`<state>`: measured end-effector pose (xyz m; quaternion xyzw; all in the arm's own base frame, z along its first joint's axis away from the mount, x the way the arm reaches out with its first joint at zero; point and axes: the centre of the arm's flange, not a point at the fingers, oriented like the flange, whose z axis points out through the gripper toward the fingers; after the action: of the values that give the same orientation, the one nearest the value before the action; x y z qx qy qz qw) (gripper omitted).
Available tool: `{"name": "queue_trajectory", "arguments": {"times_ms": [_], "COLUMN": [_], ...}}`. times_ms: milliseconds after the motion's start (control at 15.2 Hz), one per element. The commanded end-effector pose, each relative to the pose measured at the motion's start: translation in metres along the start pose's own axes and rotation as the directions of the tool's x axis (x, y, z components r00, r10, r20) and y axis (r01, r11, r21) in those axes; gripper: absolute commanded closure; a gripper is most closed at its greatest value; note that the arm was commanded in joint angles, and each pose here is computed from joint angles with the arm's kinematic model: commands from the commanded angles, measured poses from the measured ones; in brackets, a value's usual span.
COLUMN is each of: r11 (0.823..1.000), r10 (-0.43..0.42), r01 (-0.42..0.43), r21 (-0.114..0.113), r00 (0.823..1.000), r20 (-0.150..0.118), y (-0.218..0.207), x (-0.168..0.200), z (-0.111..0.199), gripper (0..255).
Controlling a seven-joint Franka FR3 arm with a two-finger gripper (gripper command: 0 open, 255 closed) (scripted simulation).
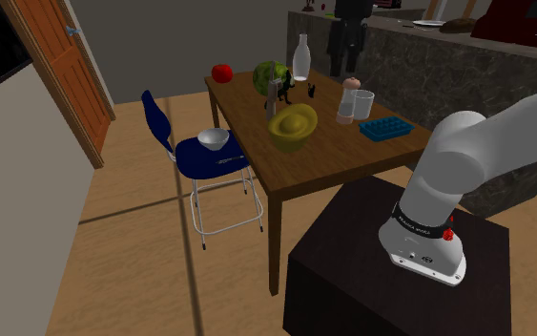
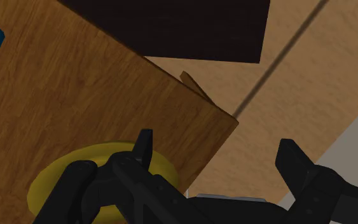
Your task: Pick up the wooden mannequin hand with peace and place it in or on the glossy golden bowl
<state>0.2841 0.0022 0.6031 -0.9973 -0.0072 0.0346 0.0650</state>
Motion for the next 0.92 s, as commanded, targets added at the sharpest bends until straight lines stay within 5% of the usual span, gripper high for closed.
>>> {"name": "queue_trajectory", "arguments": {"times_ms": [0,858], "r11": [1.000,1.000], "r10": [0.000,0.021], "r01": [0.000,-0.021], "r21": [0.000,0.001], "r00": [1.000,0.995], "r20": [0.000,-0.100], "y": [0.000,0.099], "x": [0.000,0.118], "z": [0.000,0.041], "gripper": [0,0]}}
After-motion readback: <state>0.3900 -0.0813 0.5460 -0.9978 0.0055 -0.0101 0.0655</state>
